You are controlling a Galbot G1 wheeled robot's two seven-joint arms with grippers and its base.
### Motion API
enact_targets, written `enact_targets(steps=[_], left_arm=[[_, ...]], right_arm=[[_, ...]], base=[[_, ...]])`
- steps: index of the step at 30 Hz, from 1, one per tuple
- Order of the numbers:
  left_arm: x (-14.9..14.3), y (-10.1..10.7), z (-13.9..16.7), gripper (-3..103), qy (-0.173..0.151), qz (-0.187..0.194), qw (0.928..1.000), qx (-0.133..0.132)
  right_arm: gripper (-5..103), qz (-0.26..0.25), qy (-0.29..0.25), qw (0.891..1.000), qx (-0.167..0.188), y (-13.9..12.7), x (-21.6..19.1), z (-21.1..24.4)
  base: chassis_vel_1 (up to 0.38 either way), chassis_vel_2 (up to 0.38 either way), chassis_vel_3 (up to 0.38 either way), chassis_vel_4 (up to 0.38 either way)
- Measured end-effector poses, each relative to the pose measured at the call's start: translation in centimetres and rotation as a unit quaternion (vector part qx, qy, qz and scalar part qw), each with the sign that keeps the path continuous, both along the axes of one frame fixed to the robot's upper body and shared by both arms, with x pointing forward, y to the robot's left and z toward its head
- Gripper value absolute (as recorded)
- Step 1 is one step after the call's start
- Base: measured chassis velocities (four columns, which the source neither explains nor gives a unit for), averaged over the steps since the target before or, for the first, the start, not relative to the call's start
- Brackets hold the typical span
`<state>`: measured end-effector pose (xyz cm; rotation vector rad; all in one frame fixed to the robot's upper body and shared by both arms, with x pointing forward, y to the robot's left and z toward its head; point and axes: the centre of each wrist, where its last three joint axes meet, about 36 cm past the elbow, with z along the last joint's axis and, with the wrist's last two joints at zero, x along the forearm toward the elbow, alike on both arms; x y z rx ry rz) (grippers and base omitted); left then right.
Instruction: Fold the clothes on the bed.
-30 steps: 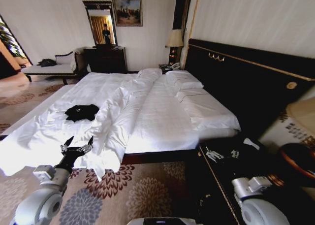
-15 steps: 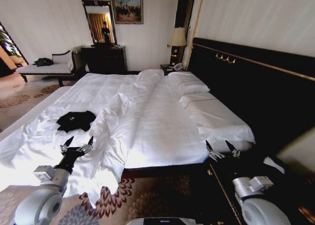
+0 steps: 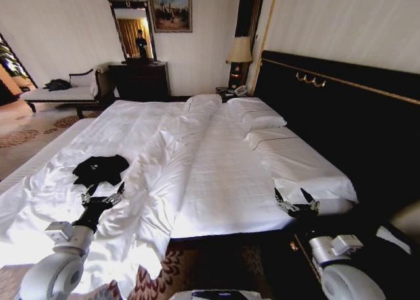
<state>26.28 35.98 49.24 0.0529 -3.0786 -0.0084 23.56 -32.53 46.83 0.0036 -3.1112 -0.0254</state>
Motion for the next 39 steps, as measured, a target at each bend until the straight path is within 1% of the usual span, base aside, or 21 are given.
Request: enact_targets(steps=[1,4,15,30,39], left_arm=[[0.0,-0.1,0.1,99,-0.001,-0.002,0.9999,-0.01],[0.0,-0.1,0.2,99,-0.002,-0.002,0.9999,-0.016],[0.0,0.0,0.1,99,-0.002,0.0,0.9999,-0.011],[-0.1,-0.1,0.0,99,-0.001,0.0,1.0,-0.007],[-0.4,0.1,-0.3,99,0.004,0.004,1.0,-0.005]], right_arm=[[100,0.0,0.001,1.0,0.001,0.0,0.0,0.0],[100,0.0,0.001,1.0,0.002,0.1,0.0,-0.1],[100,0.003,0.002,1.0,0.005,0.2,0.0,-0.1],[100,0.002,0.003,1.0,0.006,0.4,-0.3,0.1],[100,0.01,0.007,1.0,0.02,1.2,-0.9,0.6]], base=[[0.093,0.3,-0.084,-0.343],[0.095,0.342,-0.109,-0.347],[0.15,0.36,-0.162,-0.351],[0.149,0.26,-0.156,-0.261],[0.148,0.256,-0.15,-0.248]])
